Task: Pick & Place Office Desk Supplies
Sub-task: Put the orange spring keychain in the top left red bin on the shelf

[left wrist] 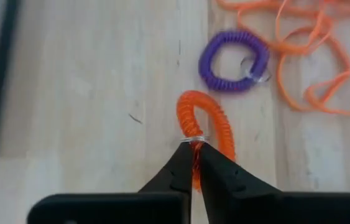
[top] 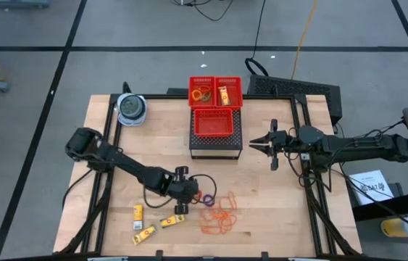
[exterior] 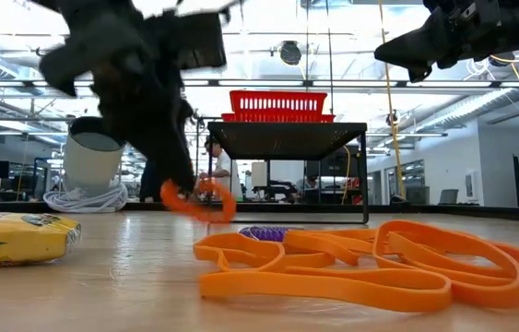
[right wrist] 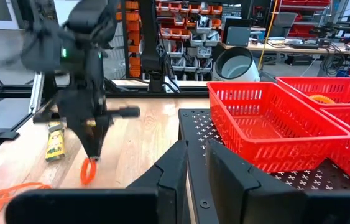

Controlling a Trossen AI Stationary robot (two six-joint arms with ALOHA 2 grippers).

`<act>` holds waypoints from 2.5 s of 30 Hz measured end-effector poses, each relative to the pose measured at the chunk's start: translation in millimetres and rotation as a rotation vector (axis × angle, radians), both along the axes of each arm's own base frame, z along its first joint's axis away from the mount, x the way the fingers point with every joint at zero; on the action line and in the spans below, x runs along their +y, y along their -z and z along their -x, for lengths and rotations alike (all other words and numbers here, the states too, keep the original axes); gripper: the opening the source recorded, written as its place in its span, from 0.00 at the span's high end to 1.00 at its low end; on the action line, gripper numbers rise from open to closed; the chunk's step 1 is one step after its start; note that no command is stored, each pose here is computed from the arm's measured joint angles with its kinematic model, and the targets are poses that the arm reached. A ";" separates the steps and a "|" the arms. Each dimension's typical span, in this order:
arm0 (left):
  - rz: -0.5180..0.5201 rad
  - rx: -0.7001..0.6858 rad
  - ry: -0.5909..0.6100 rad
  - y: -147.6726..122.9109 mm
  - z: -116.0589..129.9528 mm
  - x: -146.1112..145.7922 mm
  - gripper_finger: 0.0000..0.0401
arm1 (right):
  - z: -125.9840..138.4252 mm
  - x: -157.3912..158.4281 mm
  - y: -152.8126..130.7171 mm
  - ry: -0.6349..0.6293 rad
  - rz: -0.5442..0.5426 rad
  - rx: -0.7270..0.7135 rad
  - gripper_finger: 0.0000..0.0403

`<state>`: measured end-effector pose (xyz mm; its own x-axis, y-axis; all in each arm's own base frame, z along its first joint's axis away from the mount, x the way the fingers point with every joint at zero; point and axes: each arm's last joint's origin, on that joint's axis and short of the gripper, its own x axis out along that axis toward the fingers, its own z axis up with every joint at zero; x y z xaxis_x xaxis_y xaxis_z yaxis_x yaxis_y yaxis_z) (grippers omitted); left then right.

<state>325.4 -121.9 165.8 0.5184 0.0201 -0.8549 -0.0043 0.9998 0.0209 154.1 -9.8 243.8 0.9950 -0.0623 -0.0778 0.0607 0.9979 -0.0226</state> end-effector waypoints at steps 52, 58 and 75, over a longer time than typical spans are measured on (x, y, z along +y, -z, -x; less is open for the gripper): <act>-0.366 -0.824 -0.448 -177.1 24.8 155.7 0.92 | 5.3 0.3 -1.1 -0.001 0.015 0.002 0.88; -0.421 -0.842 -0.568 -180.8 30.8 192.8 0.92 | 5.6 0.3 -1.1 -0.001 0.019 0.003 0.88; -0.303 -0.904 -0.845 -167.7 36.8 258.4 0.92 | 5.6 0.3 -0.1 -0.003 0.042 0.014 0.88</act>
